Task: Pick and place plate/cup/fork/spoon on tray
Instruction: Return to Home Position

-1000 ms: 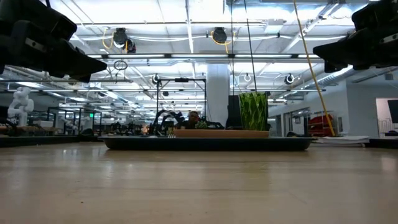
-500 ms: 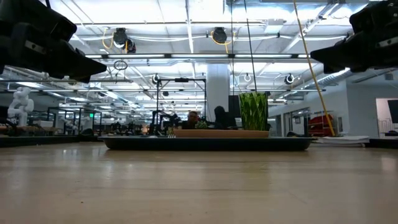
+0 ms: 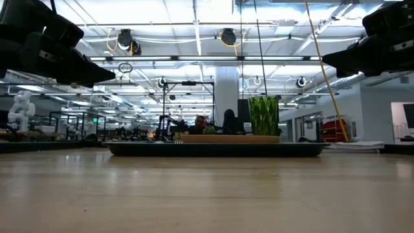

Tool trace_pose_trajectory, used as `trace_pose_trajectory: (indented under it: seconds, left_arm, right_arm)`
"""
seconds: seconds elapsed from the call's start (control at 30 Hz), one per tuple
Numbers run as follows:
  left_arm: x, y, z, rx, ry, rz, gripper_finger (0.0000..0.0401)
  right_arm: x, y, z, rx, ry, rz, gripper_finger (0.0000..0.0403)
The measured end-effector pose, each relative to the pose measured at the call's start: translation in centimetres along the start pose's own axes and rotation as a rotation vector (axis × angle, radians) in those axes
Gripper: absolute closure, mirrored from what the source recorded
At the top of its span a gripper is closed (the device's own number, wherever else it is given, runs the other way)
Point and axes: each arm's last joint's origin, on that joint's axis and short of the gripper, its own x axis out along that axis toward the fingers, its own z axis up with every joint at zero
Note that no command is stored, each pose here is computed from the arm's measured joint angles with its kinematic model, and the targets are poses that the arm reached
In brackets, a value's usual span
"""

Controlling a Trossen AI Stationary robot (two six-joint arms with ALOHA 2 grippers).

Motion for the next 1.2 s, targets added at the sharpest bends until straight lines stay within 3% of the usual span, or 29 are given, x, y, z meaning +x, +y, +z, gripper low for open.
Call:
trace_pose_trajectory:
  seconds: [0.2, 0.37, 0.73, 1.2]
  left_arm:
    - [0.0, 0.5, -0.1, 0.013, 0.012, 0.037, 0.0389]
    - [-0.1, 0.7, -0.2, 0.026, 0.006, -0.025, 0.0397]
    - [-0.1, 0.9, -1.6, -0.037, 0.054, -0.005, 0.0395]
    - [-1.3, 0.3, -0.3, -0.035, -0.089, -0.076, 0.0397]
  right_arm:
    - [0.0, 0.0, 0.0, 0.000, -0.002, 0.000, 0.0403]
    - [0.0, 0.0, 0.0, 0.000, -0.003, 0.000, 0.0403]
    - [0.0, 0.0, 0.0, 0.013, -0.005, 0.000, 0.0403]
    - [0.0, 0.0, 0.0, 0.007, -0.004, 0.000, 0.0403]
